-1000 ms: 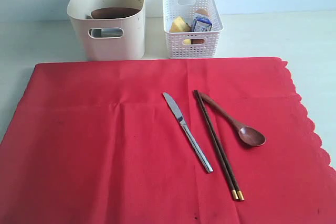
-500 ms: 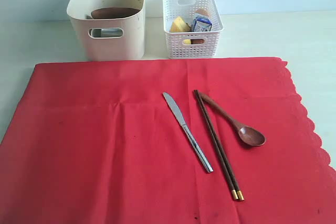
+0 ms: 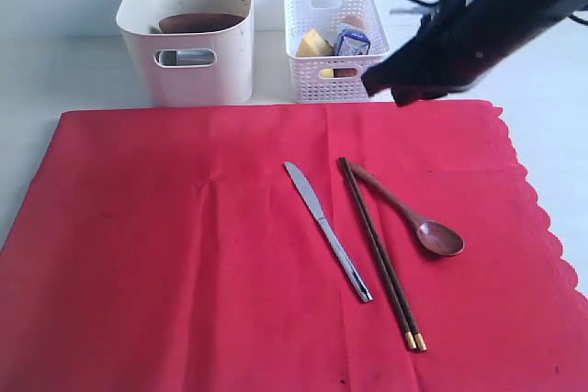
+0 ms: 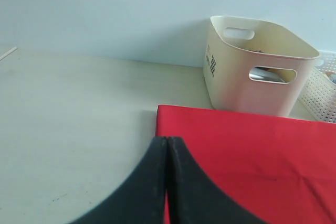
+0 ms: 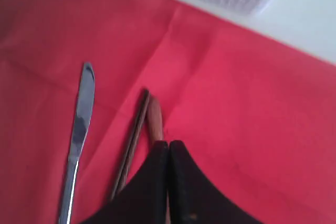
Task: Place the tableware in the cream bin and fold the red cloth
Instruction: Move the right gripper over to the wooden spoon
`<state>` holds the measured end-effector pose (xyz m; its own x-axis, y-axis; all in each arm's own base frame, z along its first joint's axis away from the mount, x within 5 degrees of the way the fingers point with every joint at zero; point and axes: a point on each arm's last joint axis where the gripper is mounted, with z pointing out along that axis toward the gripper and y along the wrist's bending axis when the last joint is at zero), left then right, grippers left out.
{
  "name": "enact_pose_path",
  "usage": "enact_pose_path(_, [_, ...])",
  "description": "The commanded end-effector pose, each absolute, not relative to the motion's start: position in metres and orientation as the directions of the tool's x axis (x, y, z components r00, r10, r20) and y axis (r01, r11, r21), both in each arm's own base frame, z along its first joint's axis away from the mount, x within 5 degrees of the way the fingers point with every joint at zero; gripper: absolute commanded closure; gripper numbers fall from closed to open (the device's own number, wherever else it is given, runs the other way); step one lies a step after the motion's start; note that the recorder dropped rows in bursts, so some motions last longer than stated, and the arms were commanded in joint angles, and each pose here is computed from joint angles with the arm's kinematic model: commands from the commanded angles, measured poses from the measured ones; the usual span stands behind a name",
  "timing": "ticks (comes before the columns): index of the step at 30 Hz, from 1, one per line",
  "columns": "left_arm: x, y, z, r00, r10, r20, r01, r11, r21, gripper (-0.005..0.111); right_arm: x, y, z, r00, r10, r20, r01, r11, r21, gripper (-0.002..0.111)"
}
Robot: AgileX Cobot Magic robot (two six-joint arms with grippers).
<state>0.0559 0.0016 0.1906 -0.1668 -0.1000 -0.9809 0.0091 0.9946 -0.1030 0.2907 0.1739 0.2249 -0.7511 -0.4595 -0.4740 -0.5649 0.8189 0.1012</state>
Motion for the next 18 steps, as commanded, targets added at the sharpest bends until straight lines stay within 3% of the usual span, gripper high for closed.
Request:
enact_pose_path(1, [0.056,0.002,0.191,-0.155,-0.094,-0.983,0.012,0.995,-0.097,0.105,0.277,0.165,0.207,-0.764,-0.522,-0.38,-0.592,0.801,0.09,0.108])
enact_pose_path(12, [0.056,0.002,0.191,-0.155,-0.094,-0.983,0.012,0.995,-0.097,0.105,0.259,0.195,0.164,-0.678,-0.667,-0.309,-0.701,0.713,-0.001,0.107])
enact_pose_path(18, [0.056,0.002,0.191,-0.155,-0.094,-0.983,0.012,0.995,-0.097,0.105,0.265,0.197,0.138,-0.697,-0.664,-0.27,-0.685,0.728,-0.02,0.088])
